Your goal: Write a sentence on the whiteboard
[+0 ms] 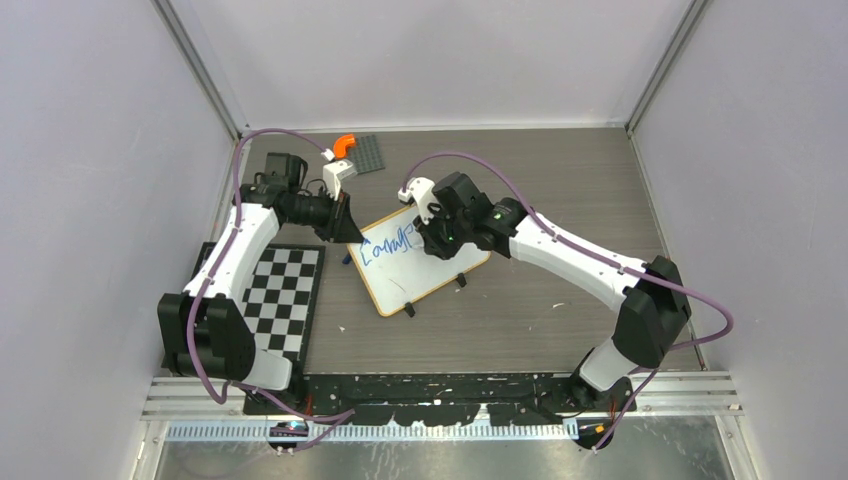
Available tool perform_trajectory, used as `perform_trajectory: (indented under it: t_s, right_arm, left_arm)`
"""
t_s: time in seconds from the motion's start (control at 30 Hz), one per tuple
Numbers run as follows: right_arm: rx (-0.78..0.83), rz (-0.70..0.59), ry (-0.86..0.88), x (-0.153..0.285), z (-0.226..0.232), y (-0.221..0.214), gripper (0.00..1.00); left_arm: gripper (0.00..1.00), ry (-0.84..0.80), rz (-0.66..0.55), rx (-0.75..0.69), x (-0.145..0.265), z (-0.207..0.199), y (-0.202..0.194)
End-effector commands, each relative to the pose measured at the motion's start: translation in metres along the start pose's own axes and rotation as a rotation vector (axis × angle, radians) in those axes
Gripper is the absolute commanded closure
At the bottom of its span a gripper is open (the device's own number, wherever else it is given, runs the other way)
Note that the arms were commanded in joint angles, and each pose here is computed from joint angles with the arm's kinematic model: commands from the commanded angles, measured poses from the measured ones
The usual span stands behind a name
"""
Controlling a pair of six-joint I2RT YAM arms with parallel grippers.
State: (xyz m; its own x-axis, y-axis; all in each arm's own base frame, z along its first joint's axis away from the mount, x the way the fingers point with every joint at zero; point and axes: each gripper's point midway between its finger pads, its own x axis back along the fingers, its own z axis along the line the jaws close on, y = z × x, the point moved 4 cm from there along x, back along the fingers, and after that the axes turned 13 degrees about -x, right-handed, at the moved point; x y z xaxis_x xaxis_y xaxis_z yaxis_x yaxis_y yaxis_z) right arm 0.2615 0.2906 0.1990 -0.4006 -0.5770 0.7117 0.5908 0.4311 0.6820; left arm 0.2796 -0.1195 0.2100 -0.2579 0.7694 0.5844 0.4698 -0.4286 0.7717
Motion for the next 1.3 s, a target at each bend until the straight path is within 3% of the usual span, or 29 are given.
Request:
perform_trajectory:
  t_s: [0.0, 0.5, 0.8, 0.87, 1.1, 1.27]
  right_arm:
    - [0.026, -0.099, -0.051, 0.015, -0.008, 0.022, 1.00]
    - [0.021, -0.139, -0.012, 0.040, -0.008, 0.043, 1.00]
    - [-0.019, -0.139, 0.086, 0.058, -0.002, 0.041, 1.00]
    - [-0.040, -0.143, 0.106, 0.061, -0.004, 0.041, 1.00]
    - [-0.126, -0.158, 0.155, 0.064, -0.023, 0.040, 1.00]
    - [-0.124, -0.176, 0.135, 0.061, -0.028, 0.041, 1.00]
  left_arm:
    - [1.00, 0.007, -0.005, -0.032, 0.007, -0.005, 0.007]
    - [0.99, -0.010, -0.010, -0.036, 0.009, -0.010, 0.010]
    - [0.64, -0.080, 0.002, -0.038, 0.014, -0.023, 0.020]
    - [0.61, -0.088, 0.007, -0.043, 0.012, -0.025, 0.020]
    - [0.56, -0.115, 0.032, -0.037, 0.002, -0.024, 0.019]
    - [0.60, -0.118, 0.035, -0.036, -0.002, -0.022, 0.019]
